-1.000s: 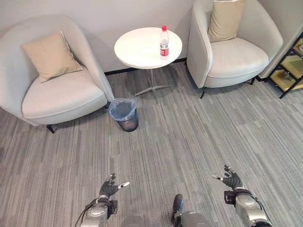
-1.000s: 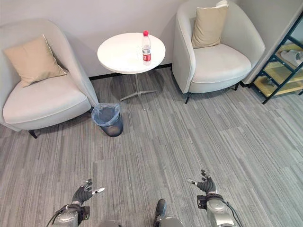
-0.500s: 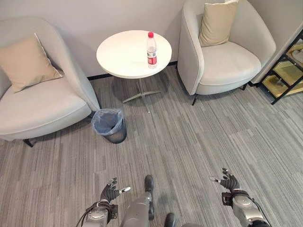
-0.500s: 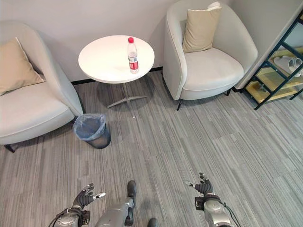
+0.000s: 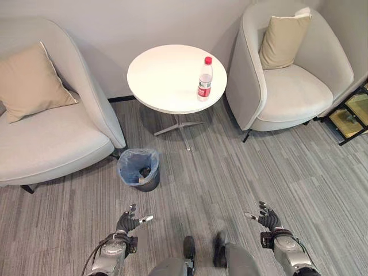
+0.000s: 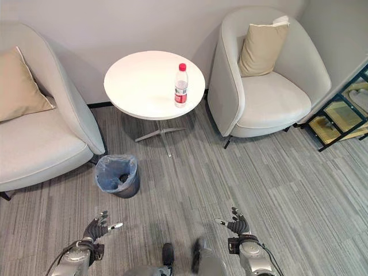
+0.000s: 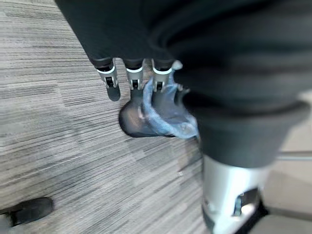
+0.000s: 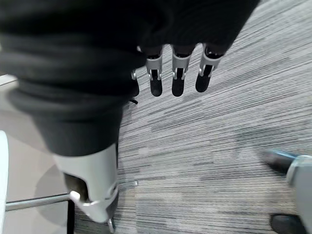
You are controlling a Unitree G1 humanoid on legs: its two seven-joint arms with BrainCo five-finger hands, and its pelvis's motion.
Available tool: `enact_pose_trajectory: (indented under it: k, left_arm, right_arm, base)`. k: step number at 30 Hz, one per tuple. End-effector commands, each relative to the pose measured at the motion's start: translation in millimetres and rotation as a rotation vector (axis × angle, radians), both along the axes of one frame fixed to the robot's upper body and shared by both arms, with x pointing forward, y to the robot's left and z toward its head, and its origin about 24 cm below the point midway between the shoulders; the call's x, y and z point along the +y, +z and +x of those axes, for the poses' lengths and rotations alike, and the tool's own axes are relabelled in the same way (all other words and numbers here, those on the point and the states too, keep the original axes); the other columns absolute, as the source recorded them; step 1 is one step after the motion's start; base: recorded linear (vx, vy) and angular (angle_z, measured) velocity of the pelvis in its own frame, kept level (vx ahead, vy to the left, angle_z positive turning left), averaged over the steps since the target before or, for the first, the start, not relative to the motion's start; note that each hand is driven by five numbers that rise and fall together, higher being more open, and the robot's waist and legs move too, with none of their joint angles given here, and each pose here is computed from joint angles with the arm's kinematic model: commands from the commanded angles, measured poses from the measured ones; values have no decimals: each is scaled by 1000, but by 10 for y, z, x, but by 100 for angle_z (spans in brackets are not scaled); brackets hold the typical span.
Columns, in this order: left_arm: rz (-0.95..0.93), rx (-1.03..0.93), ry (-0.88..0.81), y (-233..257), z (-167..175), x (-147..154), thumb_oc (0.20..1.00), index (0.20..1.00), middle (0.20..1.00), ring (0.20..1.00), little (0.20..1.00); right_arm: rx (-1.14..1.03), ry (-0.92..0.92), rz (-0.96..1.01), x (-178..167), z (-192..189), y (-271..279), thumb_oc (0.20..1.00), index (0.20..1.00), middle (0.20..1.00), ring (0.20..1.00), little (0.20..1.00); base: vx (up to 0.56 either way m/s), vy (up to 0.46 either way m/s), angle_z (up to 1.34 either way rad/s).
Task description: Gather garbage on tea table into small bin, then transfer packed bag to large trash can.
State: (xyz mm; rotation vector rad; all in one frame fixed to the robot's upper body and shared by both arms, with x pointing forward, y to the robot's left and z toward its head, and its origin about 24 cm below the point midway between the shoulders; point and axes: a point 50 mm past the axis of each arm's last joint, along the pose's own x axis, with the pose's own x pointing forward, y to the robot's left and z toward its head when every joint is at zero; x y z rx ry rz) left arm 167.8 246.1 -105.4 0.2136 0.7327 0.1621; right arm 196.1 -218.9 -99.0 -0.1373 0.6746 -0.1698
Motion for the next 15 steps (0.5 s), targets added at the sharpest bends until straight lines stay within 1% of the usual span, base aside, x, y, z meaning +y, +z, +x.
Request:
enact_pose_trajectory:
  k: [1,3,5,10,13,14,15]
  left_arm:
    - [-8,-104,2,125,158,-23,1000,1000,1000,1000,1000]
    - [-5,-92,-1,104,127,-24,1000,1000,1000,1000,1000]
    - [-9,-80,5,81,94,-30,1000,1000,1000,1000,1000]
    - [-52,-50,-3,16,47,-123,1000,1000,1000,1000,1000]
    - [-59,-45,-8,9,62,-145,1000,1000,1000,1000,1000]
    - [-46,-30,-56,-2,111,-204,1000,1000,1000,1000,1000]
    - [-42,-30,-61,1,118,-204,1000,1000,1000,1000,1000]
  right_arm:
    - [-52,11,-54,-130,98,108,1000,1000,1000,1000,1000]
    - [-47,9,-54,-139,64,93,1000,1000,1000,1000,1000]
    - [-45,9,-57,-156,50,91,1000,1000,1000,1000,1000]
    - [-81,-5,-70,-264,72,166,1000,1000,1000,1000,1000]
    - [-66,-27,-72,-303,40,147,1000,1000,1000,1000,1000]
    - [-41,-64,-75,-359,1,112,1000,1000,1000,1000,1000]
    - [-37,-67,-74,-356,-4,104,1000,1000,1000,1000,1000]
  base:
    - [483,-218,27]
    - [360,-192,43]
    - [262,-164,95]
    - [269,-244,61]
    - [248,-128,-6]
    - [416,-87,-23]
    - [369,-56,32]
